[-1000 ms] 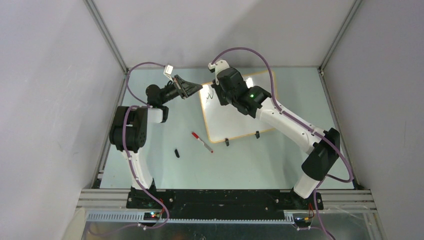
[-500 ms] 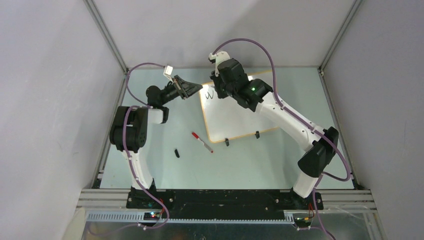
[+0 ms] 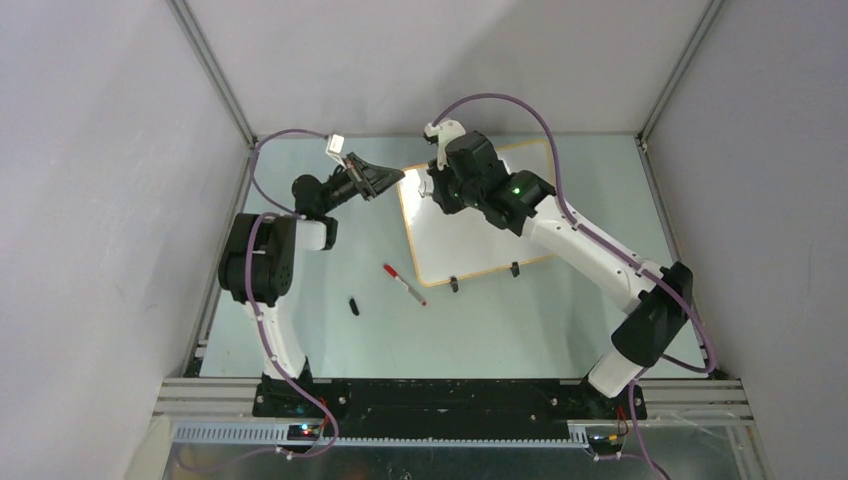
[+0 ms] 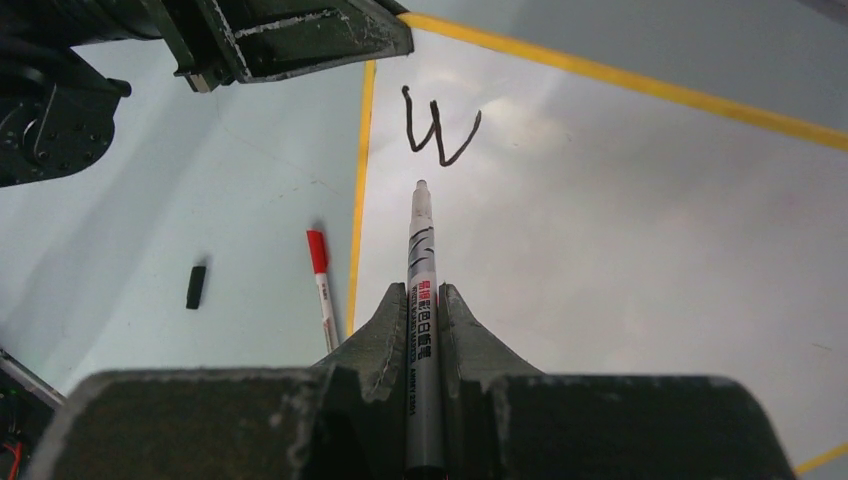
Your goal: Write a sentence on the whiteboard
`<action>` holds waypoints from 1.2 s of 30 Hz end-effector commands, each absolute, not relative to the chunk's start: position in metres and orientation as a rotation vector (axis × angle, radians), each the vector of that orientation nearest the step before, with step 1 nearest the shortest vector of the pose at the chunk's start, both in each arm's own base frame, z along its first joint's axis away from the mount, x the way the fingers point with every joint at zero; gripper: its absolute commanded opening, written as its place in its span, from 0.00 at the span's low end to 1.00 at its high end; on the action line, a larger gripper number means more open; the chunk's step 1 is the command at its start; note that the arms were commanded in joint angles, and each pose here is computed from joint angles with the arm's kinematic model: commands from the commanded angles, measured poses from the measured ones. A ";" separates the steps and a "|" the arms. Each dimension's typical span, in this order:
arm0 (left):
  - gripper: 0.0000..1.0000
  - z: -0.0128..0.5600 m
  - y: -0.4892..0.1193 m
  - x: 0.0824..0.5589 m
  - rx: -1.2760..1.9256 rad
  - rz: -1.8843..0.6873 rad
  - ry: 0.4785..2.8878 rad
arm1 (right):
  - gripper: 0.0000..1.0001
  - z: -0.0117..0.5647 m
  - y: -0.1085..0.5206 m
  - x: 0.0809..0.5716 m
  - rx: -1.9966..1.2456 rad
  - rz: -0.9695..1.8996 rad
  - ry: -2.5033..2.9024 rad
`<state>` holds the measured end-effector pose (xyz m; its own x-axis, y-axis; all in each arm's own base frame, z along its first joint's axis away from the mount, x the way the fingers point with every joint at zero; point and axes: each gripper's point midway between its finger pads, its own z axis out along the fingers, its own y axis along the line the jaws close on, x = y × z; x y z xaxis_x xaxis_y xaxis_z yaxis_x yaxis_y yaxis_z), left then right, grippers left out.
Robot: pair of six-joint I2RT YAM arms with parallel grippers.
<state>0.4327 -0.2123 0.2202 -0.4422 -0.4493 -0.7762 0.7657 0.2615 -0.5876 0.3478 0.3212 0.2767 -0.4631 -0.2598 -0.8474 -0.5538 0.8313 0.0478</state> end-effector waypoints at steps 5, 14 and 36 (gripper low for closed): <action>0.00 0.225 -0.215 0.421 0.389 -1.337 1.415 | 0.00 0.312 0.312 0.349 -0.567 0.450 1.961; 0.00 0.218 -0.220 0.420 0.391 -1.280 1.446 | 0.00 0.303 0.310 0.354 -0.492 0.463 1.959; 0.00 0.218 -0.225 0.419 0.423 -1.247 1.445 | 0.00 0.289 0.309 0.362 -0.339 0.419 1.986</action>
